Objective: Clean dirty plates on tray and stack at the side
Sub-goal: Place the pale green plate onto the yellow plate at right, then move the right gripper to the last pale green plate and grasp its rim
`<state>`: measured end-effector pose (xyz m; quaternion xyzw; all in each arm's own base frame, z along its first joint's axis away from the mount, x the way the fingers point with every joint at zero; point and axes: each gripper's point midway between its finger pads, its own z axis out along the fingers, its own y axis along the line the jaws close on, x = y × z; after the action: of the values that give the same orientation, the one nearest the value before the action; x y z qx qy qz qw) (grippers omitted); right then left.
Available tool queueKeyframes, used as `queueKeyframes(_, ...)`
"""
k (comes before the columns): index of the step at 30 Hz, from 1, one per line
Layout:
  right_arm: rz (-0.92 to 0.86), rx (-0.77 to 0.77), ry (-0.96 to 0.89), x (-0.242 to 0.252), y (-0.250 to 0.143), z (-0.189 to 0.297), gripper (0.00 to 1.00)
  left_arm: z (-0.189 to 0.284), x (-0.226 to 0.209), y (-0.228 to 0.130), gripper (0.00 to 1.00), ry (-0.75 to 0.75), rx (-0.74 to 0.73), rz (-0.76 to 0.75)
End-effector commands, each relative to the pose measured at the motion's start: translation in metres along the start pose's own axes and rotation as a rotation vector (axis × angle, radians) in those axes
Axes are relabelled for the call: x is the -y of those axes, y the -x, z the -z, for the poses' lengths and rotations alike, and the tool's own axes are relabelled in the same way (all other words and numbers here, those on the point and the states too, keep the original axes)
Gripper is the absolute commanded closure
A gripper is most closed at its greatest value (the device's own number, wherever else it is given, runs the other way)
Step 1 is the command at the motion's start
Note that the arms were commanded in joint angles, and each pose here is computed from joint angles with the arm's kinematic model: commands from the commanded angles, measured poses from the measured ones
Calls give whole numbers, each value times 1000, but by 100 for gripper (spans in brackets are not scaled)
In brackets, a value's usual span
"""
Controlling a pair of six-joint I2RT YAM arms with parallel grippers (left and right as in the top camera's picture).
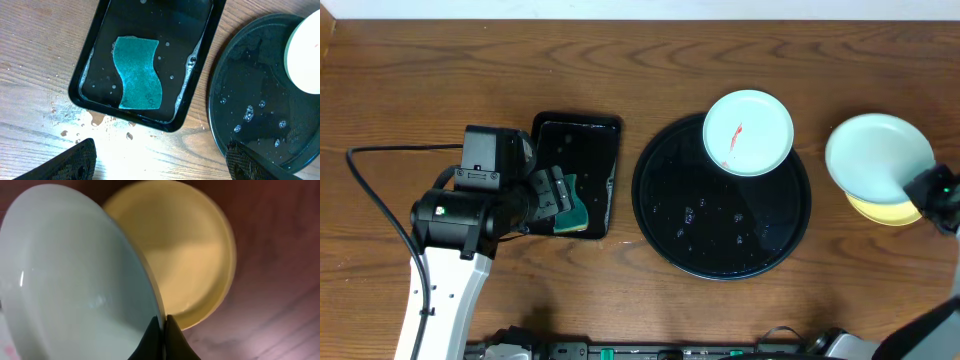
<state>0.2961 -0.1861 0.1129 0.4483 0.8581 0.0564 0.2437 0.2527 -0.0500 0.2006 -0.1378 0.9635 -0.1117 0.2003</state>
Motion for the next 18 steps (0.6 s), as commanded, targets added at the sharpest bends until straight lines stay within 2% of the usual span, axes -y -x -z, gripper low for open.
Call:
queueKeyframes(1,-84,-65,-25,25,-1,-27,99,3,2,2,17,-11,4,-4)
queueKeyframes(5,-96,-72,-107,45,-1,-42,98,3,2,2,17,-11,4,-4)
queueKeyframes(7,-84,-47,-110,45,5,-40,78,3,2,2,17,-11,4,-4)
queueKeyframes(8,-81,-42,-91,41,7,-39,65,3,2,2,17,-11,4,-4)
queueKeyframes(11,7,-45,86,3,9,-27,50,3,2,2,17,-11,4,-4)
queueKeyframes(14,136,-60,335,-55,-3,0,46,3,2,2,17,-11,4,-5)
queueKeyframes(18,330,-95,464,-110,-38,25,46,3,2,2,17,-11,4,-4)
